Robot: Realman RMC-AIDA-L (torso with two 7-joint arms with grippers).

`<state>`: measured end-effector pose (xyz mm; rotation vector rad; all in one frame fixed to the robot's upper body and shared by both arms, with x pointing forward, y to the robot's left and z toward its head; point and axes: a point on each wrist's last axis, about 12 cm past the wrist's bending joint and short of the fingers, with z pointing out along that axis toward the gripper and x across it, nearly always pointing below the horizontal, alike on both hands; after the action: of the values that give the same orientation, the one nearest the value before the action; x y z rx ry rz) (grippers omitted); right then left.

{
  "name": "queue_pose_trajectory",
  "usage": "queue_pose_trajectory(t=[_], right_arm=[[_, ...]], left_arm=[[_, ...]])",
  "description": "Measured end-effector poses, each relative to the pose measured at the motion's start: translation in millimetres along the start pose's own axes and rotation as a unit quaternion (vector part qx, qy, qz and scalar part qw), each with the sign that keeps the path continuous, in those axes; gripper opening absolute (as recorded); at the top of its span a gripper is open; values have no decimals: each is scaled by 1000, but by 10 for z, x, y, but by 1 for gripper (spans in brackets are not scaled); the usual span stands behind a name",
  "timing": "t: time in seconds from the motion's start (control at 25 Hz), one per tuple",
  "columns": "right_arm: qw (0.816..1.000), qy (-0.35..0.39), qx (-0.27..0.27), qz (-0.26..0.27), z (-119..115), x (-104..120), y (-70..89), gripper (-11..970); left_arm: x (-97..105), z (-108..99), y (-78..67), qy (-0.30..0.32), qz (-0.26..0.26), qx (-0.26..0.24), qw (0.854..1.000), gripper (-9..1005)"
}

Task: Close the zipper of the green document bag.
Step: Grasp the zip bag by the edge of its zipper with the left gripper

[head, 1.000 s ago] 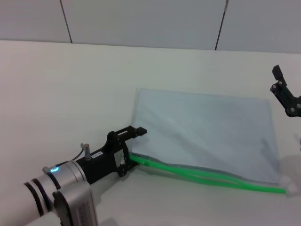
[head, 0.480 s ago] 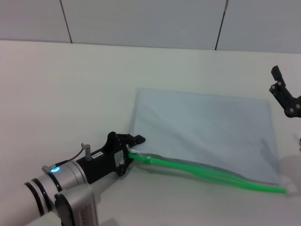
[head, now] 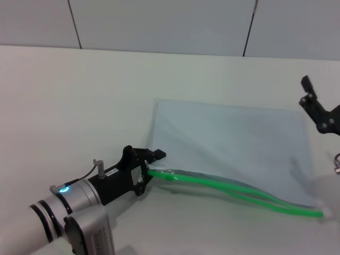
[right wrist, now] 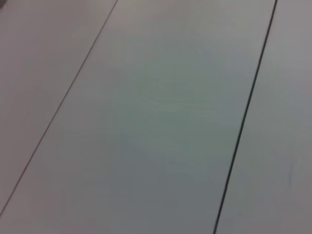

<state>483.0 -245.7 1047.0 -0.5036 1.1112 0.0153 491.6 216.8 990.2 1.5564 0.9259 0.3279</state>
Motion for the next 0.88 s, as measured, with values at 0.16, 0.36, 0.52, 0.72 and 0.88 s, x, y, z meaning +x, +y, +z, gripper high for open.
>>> queue_pose_trajectory(t=[0.16, 0.36, 0.52, 0.72, 0.88], right_arm=[[999, 11, -34, 0, 94, 34, 72, 880], [996, 37, -80, -8, 250, 103, 178, 880], [993, 27, -117, -8, 311, 80, 277, 880], [987, 12, -158, -2, 352, 35, 403, 880], [976, 0, -218, -6, 343, 6, 551, 877]], left_arm=[[-6, 1, 0, 0, 3, -2, 1000, 53], [-13, 19, 23, 1, 2, -9, 1000, 54], [-29, 49, 44, -1, 11, -13, 1000, 54], [-11, 47, 52, 4, 11, -15, 1000, 55], [0, 38, 57, 11, 1, -20, 1000, 55]])
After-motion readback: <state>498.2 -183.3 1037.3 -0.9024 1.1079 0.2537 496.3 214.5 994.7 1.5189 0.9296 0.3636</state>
